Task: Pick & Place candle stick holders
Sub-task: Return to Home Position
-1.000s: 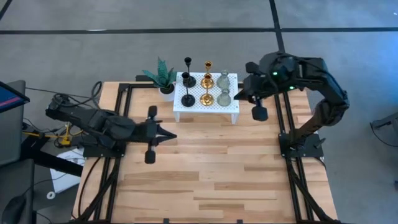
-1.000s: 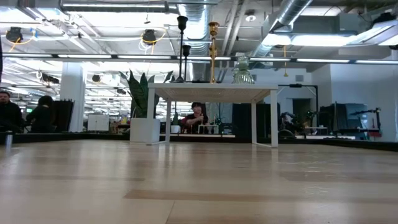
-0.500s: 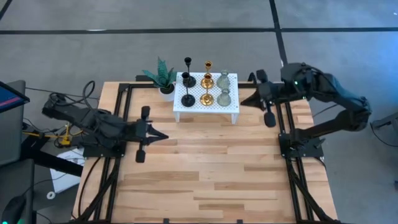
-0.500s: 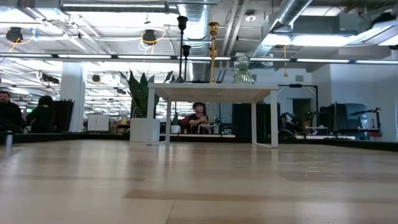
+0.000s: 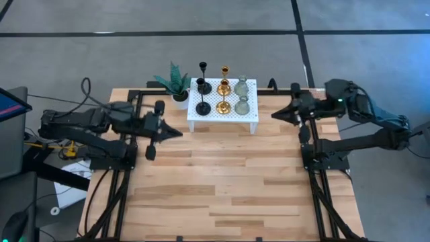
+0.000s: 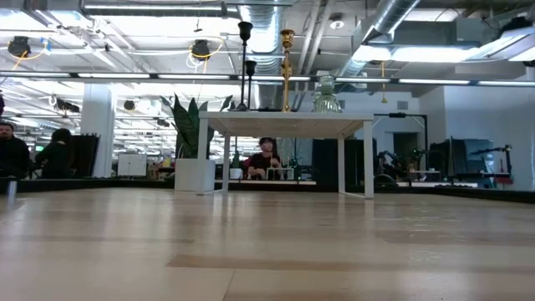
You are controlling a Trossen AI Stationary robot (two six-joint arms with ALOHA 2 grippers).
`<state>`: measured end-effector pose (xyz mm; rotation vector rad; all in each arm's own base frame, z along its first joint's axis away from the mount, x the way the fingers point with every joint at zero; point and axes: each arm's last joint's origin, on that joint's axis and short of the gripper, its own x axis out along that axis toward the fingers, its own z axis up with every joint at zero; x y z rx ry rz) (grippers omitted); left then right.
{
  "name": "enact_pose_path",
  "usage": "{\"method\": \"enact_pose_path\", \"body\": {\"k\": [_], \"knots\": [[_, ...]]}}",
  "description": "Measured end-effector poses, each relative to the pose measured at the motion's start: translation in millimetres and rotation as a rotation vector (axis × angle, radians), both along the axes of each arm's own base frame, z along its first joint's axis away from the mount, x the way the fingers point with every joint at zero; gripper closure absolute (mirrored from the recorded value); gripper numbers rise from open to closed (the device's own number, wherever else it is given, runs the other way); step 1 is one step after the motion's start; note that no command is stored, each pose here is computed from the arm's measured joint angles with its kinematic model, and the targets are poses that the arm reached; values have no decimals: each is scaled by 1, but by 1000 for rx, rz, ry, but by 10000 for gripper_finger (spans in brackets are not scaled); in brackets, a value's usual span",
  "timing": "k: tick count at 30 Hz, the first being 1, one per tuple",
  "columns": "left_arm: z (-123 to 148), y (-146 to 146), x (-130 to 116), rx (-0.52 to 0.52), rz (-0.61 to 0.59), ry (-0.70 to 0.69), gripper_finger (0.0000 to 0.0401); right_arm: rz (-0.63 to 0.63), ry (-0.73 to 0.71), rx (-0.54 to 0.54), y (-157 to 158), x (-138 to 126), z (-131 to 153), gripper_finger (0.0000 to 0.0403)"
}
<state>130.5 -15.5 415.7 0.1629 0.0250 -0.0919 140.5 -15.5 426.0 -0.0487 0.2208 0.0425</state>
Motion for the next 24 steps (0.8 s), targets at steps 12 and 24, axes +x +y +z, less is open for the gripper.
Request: {"method": "enact_pose_path", "body": {"k": [12, 24], "knots": [[-26, 18, -27, -65, 59, -14, 396, -71, -75, 46, 4, -37, -17, 403], [-43, 16, -89, -101, 61, -195, 396, -117, -187, 73, 8, -75, -33, 403]]}}
